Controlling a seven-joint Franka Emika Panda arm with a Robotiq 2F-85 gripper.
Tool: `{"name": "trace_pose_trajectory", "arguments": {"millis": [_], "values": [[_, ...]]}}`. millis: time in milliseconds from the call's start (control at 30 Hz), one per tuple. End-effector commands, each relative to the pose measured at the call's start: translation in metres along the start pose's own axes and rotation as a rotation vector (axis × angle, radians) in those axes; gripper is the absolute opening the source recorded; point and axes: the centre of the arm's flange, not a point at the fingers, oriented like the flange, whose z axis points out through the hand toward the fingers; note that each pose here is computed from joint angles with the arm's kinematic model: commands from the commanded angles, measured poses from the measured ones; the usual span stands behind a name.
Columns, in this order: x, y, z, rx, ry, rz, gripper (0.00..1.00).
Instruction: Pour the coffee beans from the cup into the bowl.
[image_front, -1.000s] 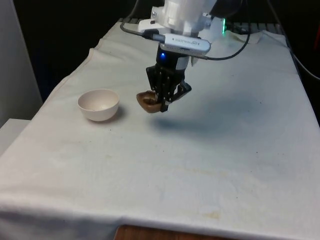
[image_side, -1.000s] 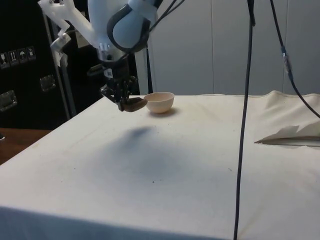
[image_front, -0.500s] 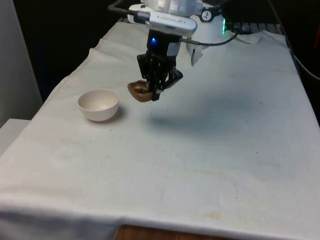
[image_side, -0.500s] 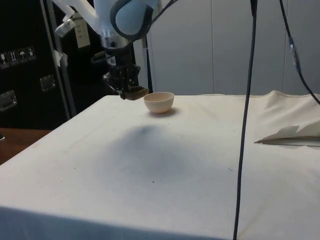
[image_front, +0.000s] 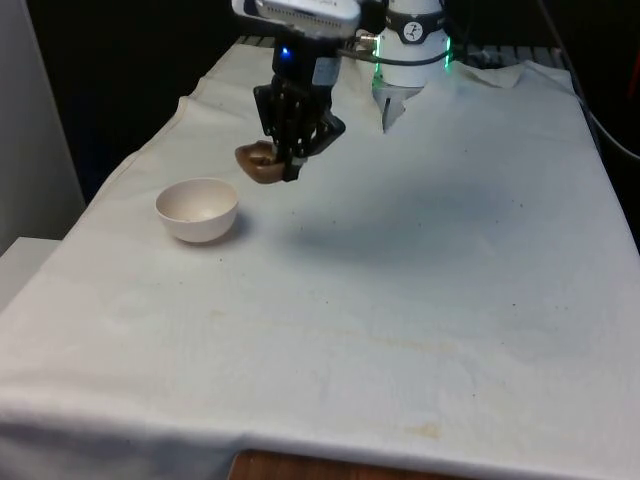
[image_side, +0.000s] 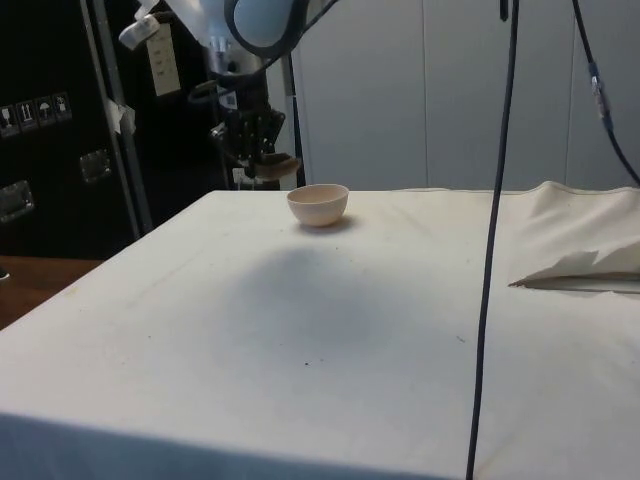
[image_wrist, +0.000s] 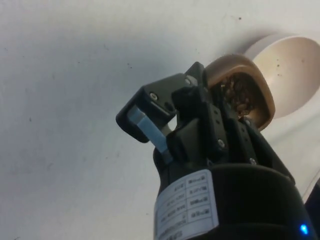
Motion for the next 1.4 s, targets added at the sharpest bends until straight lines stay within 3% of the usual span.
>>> {"name": "trace_pose_trajectory", "arguments": {"millis": [0,33,300,333,367,600,633,667,900,933,967,1100,1200,1233,1267,1367], "values": [[0.001,0.002,-0.001,0.002,0.001,0.001,0.01],[0.000,0.005,-0.003,0.020,-0.002,0.004,0.01],[0.008,0.024,-0.009,0.048,-0.004,0.018,0.01],[0.009,0.021,-0.007,0.028,-0.006,0.017,0.01],[0.010,0.027,-0.010,0.052,-0.004,0.020,0.01],[0.016,0.041,-0.011,0.087,-0.013,0.034,0.01],[0.017,0.039,-0.009,0.067,-0.015,0.034,0.01],[0.017,0.044,-0.011,0.091,-0.013,0.037,0.01],[0.023,0.058,-0.010,0.128,-0.025,0.050,0.01],[0.024,0.057,-0.008,0.109,-0.028,0.049,0.01],[0.024,0.060,-0.011,0.133,-0.026,0.051,0.01],[0.027,0.069,-0.009,0.160,-0.035,0.060,0.01],[0.028,0.075,-0.009,0.176,-0.040,0.065,0.01],[0.030,0.074,-0.006,0.161,-0.042,0.063,0.01],[0.029,0.078,-0.008,0.189,-0.043,0.068,0.01],[0.030,0.082,-0.007,0.208,-0.049,0.074,0.01]]}}
